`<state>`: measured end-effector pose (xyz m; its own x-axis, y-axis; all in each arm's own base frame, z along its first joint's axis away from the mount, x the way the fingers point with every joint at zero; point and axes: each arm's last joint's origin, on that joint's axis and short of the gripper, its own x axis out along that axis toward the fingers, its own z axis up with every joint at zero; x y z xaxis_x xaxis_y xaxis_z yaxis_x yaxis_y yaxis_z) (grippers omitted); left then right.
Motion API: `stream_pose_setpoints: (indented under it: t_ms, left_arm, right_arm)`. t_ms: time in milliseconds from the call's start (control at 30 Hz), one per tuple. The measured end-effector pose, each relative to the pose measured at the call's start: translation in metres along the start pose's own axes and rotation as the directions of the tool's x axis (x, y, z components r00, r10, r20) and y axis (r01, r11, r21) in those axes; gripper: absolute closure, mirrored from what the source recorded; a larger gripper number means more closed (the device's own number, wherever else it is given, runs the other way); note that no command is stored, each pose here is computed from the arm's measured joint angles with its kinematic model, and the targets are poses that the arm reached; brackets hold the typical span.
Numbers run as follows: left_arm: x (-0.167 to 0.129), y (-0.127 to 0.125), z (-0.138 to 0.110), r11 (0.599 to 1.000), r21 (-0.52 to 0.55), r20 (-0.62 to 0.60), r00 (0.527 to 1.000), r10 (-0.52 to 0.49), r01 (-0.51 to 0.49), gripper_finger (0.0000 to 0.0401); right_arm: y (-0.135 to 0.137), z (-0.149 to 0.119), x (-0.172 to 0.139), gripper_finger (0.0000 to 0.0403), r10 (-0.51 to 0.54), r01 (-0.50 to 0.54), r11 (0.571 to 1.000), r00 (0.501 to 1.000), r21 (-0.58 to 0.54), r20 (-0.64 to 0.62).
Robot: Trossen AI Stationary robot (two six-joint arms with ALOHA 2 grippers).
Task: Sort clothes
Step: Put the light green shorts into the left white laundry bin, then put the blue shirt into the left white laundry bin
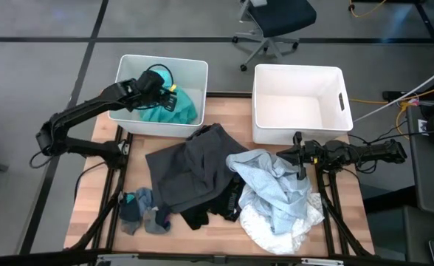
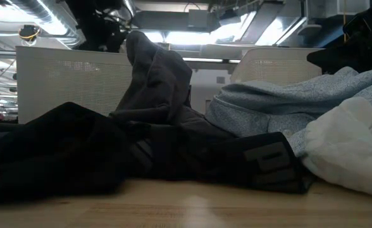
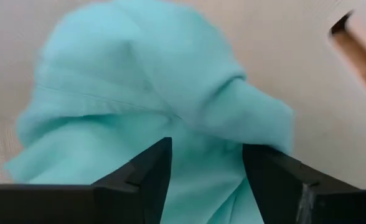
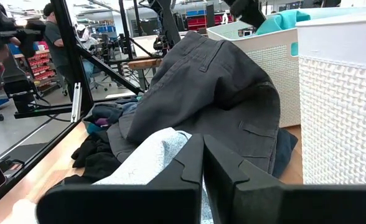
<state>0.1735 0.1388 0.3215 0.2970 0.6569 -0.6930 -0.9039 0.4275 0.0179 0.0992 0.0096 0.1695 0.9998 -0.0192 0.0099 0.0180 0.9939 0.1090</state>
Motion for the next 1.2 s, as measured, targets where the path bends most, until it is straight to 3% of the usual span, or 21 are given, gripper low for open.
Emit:
stream_pose_setpoints:
  t_ms: [133,300,467,567,700,767,900,1067,1200]
  left_arm:
    - [-0.019,0.000,0.005,0.998,-0.033,0.115,0.992,-0.058,0.062,0.0216]
    - [-0.042,-0.004,0.013,0.968,-0.045,0.257,0.939,-0.228,0.247,0.0216]
    - [-0.061,-0.020,0.021,0.865,0.062,0.349,0.801,-0.485,0.497,0.0217]
    - [-0.069,-0.030,0.022,0.810,0.084,0.378,0.734,-0.564,0.580,0.0217]
    - [-0.066,-0.030,0.018,0.822,0.040,0.338,0.766,-0.546,0.568,0.0217]
    - [-0.066,-0.032,0.018,0.808,0.033,0.338,0.755,-0.562,0.588,0.0217]
    - [-0.071,-0.057,0.018,0.711,0.150,0.329,0.644,-0.691,0.687,0.0217]
    - [-0.080,-0.100,0.012,0.591,0.334,0.333,0.495,-0.803,0.734,0.0217]
    - [-0.082,-0.137,-0.005,0.537,0.435,0.301,0.445,-0.843,0.723,0.0217]
  right_arm:
    - [0.000,0.000,0.000,0.0389,0.000,0.000,1.000,1.000,0.000,0.000]
    - [0.000,0.000,0.000,0.0389,0.000,0.000,1.000,1.000,0.000,0.000]
    - [0.000,0.000,0.000,0.0389,0.000,0.000,1.000,1.000,0.000,0.000]
    - [0.000,0.000,0.000,0.0389,0.000,0.000,1.000,1.000,0.000,0.000]
    - [0.000,0.000,0.000,0.0389,0.000,0.000,1.000,1.000,0.000,0.000]
    - [0.000,0.000,0.000,0.0389,0.000,0.000,1.000,1.000,0.000,0.000]
    - [0.000,0.000,0.000,0.0389,0.000,0.000,1.000,1.000,0.000,-0.001]
    - [0.000,0.000,0.000,0.0389,-0.001,0.001,1.000,1.000,-0.001,-0.001]
    - [0.000,0.000,0.000,0.0389,0.000,0.000,1.000,1.000,-0.001,0.000]
